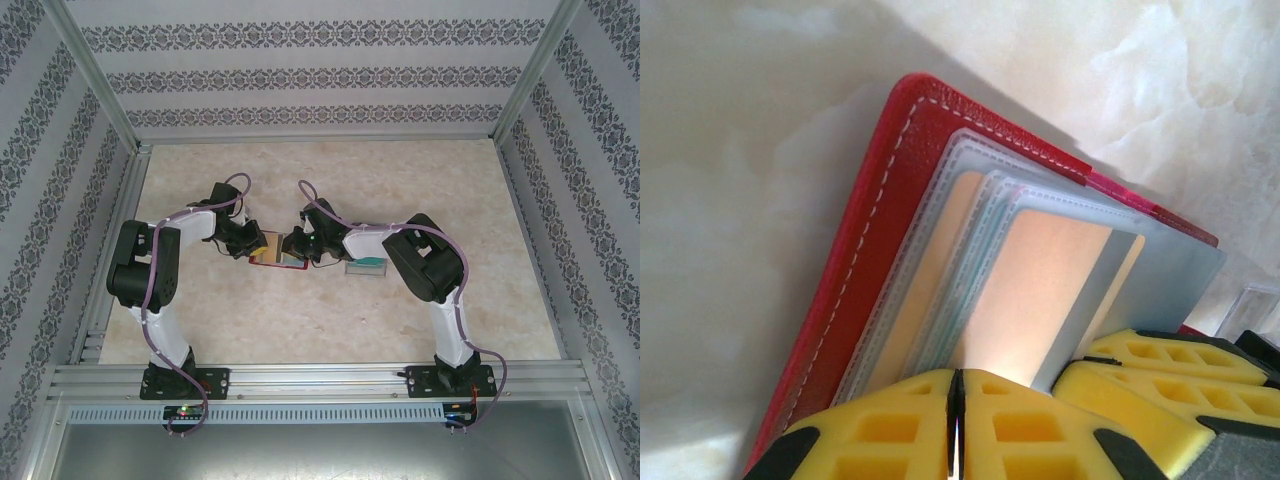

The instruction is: Take the credit cards out of the card holder

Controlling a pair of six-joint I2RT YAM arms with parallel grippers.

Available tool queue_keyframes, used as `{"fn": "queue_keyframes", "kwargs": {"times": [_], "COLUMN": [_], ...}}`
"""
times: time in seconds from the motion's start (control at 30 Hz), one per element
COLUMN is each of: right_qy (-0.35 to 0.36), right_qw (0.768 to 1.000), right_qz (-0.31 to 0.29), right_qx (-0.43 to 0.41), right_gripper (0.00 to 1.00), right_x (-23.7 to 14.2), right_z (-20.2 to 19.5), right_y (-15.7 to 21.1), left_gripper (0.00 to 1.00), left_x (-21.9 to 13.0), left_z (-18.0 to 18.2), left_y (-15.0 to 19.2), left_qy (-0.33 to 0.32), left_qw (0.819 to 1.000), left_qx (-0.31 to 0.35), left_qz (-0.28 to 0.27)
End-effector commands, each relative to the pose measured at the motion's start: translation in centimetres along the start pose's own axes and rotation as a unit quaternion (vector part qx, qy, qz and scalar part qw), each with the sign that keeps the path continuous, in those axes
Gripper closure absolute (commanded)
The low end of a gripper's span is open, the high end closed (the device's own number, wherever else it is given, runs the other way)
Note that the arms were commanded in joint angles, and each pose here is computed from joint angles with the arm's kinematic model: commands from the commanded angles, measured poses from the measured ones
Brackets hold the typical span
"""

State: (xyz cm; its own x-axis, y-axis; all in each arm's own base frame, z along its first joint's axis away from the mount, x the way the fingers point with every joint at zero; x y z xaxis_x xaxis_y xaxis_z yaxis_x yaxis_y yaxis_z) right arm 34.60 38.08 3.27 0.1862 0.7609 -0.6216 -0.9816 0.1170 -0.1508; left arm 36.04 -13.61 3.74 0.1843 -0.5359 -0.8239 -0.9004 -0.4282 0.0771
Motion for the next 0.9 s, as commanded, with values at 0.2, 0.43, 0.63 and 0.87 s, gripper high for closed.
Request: {"fn": "queue_keyframes", "kwargs": {"times": [0.2,0.43,0.63,0.87], "right_qy": [0.016,0.025,0.025,0.022], "right_qw": [1.0,0.999,0.999,1.0], "right_qz": [-0.008,-0.015,-0.018,-0.019], "right_qx": [0.01,0.015,0.016,0.013], "right_gripper": [1.0,1.0,1.0,1.0], "right_x": [-0.7,-1.7,-1.8,-1.7], "right_z": [-1.3,-2.2,-2.2,-1.9], "right_y": [0.3,0.5,0.3,0.2], "left_gripper": [0.89,0.89,0.9,0.9], "left_x": [0.7,0.8,0.8,0.9], "left_z": [2.7,3.0,3.0,3.1], "left_y": [0.6,0.7,0.7,0.7], "left_qy": [-0.056,-0.061,-0.063,-0.062], "left_qw": [0.998,0.998,0.997,0.998], "left_qx": [-0.024,-0.026,-0.026,-0.026], "left_qz": [0.016,0.018,0.019,0.02]}}
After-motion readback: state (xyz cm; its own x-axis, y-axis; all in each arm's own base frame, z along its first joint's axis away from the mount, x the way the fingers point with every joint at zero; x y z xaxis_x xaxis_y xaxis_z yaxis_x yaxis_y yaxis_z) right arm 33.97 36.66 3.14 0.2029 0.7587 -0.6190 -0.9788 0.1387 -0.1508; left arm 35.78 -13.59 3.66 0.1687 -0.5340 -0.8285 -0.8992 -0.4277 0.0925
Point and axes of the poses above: each hand's point on the last joint's axis, 136 mm out from that joint toward the fingers, its own x axis out along the fingers, its own z axis along the line the jaws close on, y = z × x, the point moved 1 cm from there along -x, back along the fingers, and after that the axes turned 5 degrees about -x, right-handed, at the moved point
